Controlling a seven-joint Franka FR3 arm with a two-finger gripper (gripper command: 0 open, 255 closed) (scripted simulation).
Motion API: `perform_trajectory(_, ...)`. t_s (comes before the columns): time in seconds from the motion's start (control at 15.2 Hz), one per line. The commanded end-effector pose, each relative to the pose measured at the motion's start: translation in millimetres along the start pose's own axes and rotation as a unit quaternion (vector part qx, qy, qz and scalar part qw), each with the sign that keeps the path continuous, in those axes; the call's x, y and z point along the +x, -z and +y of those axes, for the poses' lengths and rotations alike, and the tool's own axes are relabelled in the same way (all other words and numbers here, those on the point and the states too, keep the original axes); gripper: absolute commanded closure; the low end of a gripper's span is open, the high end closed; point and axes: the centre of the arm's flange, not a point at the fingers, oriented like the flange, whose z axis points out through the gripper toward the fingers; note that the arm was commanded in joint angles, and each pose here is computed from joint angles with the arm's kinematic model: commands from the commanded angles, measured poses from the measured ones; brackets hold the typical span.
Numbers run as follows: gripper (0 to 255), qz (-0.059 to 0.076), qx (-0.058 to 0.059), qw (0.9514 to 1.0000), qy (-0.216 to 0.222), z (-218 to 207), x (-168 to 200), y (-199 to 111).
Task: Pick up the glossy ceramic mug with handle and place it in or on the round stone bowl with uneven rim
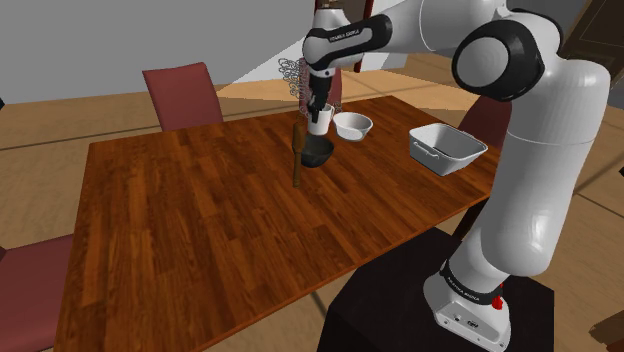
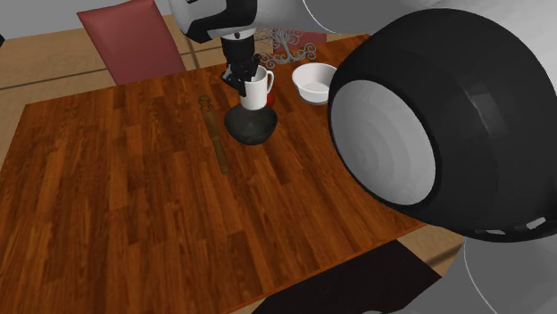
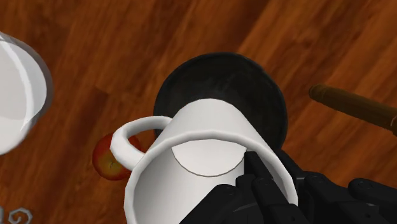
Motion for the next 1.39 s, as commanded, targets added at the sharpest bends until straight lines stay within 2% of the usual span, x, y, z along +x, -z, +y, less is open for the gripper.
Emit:
perform_trajectory(0.0,255,0.000,0.000,1.0000,0.000,-1,1,-11)
perform_trajectory(0.59,255,0.000,0.000,1.0000,0.000,-3,-2,-58)
perform_trajectory(1.06,255,0.000,0.000,1.0000,0.000,-3,-2,-58)
perform_trajectory(1.12,0,0.000,0.000,1.0000,0.000,-3,-1,-58)
perform_trajectory(1.32,0,0.000,0.000,1.0000,0.000,-3,-2,-58)
